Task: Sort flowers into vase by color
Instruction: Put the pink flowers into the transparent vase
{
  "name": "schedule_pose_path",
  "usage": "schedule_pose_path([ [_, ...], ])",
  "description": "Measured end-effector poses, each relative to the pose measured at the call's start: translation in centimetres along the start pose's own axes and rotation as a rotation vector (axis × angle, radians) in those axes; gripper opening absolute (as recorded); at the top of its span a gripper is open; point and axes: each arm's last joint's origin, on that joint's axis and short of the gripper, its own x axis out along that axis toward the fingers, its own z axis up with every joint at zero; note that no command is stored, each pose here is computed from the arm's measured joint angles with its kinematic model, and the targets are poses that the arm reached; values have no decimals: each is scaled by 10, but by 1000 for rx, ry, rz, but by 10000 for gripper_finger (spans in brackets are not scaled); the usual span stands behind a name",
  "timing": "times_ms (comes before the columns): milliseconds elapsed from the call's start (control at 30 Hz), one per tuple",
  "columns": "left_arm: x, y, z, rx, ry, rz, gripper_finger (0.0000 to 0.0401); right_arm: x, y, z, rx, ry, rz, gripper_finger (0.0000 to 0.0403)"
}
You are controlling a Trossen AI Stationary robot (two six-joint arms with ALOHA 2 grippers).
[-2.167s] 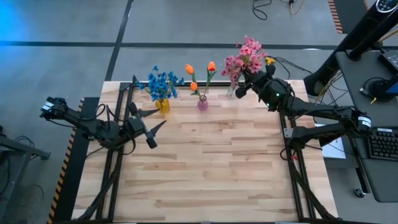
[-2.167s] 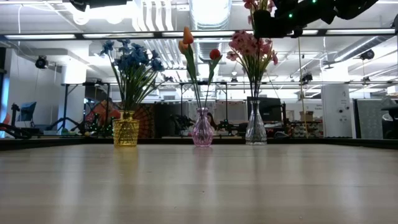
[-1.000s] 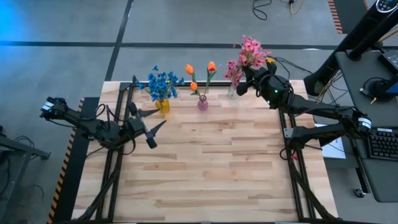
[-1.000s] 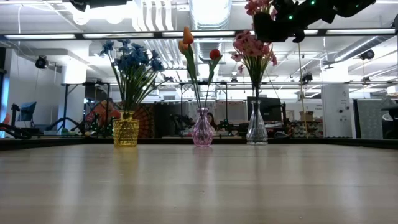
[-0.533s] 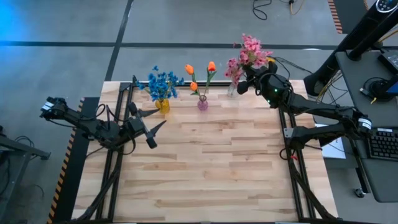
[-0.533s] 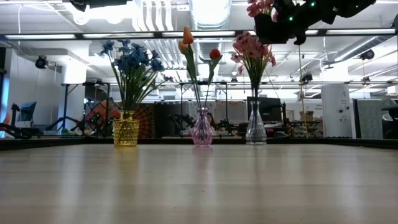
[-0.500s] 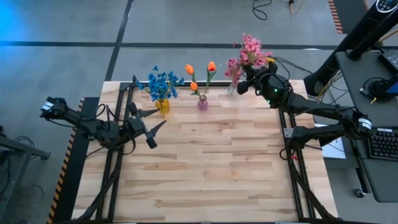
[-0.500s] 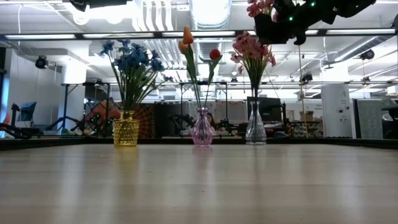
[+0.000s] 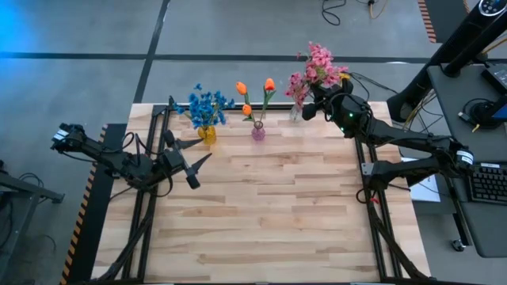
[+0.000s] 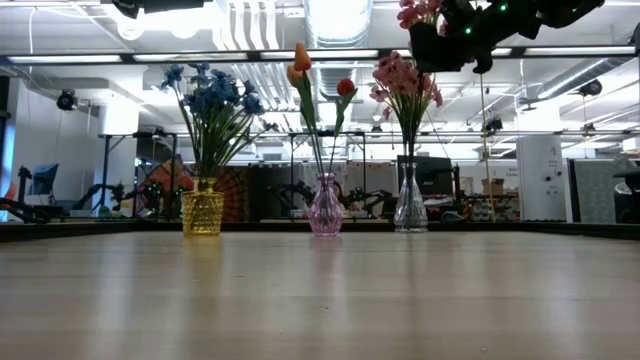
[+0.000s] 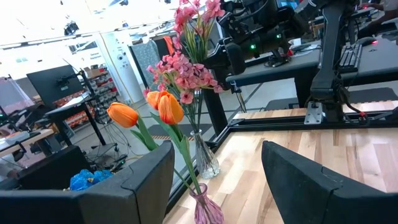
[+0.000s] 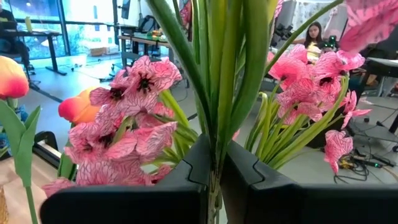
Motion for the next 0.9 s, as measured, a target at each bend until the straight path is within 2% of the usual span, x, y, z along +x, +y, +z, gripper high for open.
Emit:
schedule_pose_path([
  [367, 0, 0, 0, 0, 0, -1, 224, 0, 0, -1, -6, 10, 1, 18],
  [900, 0, 0, 0, 0, 0, 0, 224, -2, -1, -7, 19, 61, 1, 153],
])
